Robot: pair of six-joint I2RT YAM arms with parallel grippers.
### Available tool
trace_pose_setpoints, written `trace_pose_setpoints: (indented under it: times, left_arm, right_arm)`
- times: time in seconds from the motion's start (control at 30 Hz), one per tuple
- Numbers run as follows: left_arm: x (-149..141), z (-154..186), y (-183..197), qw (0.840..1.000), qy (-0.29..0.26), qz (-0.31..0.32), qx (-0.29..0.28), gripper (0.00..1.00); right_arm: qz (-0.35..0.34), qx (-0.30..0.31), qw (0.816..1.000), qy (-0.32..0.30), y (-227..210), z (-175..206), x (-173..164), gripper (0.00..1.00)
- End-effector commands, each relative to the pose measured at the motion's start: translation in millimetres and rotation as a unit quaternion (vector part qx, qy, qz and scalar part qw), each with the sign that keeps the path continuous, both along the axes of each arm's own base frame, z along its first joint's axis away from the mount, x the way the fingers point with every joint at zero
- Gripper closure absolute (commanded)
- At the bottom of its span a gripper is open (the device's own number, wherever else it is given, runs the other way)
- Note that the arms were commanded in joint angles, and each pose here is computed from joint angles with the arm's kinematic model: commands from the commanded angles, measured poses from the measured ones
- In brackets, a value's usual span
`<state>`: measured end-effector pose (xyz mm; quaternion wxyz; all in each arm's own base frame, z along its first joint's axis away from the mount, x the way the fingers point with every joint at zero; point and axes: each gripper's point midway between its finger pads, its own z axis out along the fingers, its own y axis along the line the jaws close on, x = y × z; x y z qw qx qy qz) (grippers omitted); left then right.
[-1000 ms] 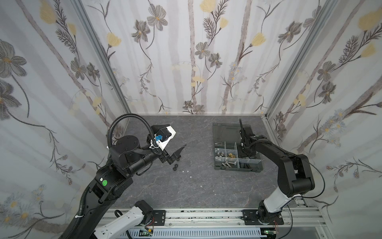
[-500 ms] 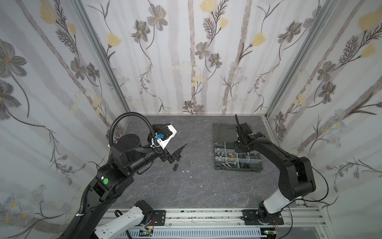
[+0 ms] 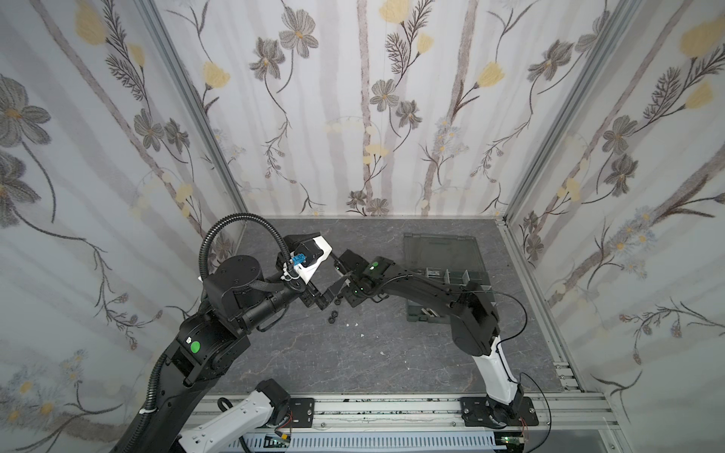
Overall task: Sort the screws and nuts into containers
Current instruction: Pick up the nut from the center of the table.
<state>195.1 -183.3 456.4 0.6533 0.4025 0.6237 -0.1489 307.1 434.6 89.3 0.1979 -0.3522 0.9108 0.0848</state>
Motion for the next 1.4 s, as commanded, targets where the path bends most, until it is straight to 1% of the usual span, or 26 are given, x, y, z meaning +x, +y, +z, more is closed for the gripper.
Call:
trace_pose_setpoints:
  times: [0.0, 0.2, 0.33, 0.73, 1.1, 1.37]
  left_arm:
    - [-1, 7, 3, 1.0, -0.015, 0.003, -0.003, 0.0]
    - [-5, 11, 7, 1.0, -0.02, 0.006, -0.007, 0.0]
    - [-5, 11, 6, 1.0, -0.021, 0.004, -0.008, 0.0]
    - [-4, 9, 5, 1.0, -0.019, 0.002, -0.007, 0.0]
    - [-6, 10, 6, 1.0, -0.021, 0.001, -0.008, 0.0]
    - [-6, 9, 6, 1.0, -0.021, 0.001, -0.008, 0.0]
  right_arm:
    - [0.007, -0.005, 1.0, 0.026, 16, -12, -15, 0.59]
    - [0.005, 0.006, 0.999, 0.041, 37, -25, -21, 0.57]
    - [0.003, -0.004, 0.999, 0.044, 39, -36, -24, 0.55]
    - [-0.009, 0.0, 0.999, 0.037, 50, -49, -14, 0.55]
    - [-0.017, -0.018, 0.999, 0.035, 45, -62, -11, 0.59]
    - [-0.019, -0.027, 0.999, 0.042, 42, -70, -13, 0.65]
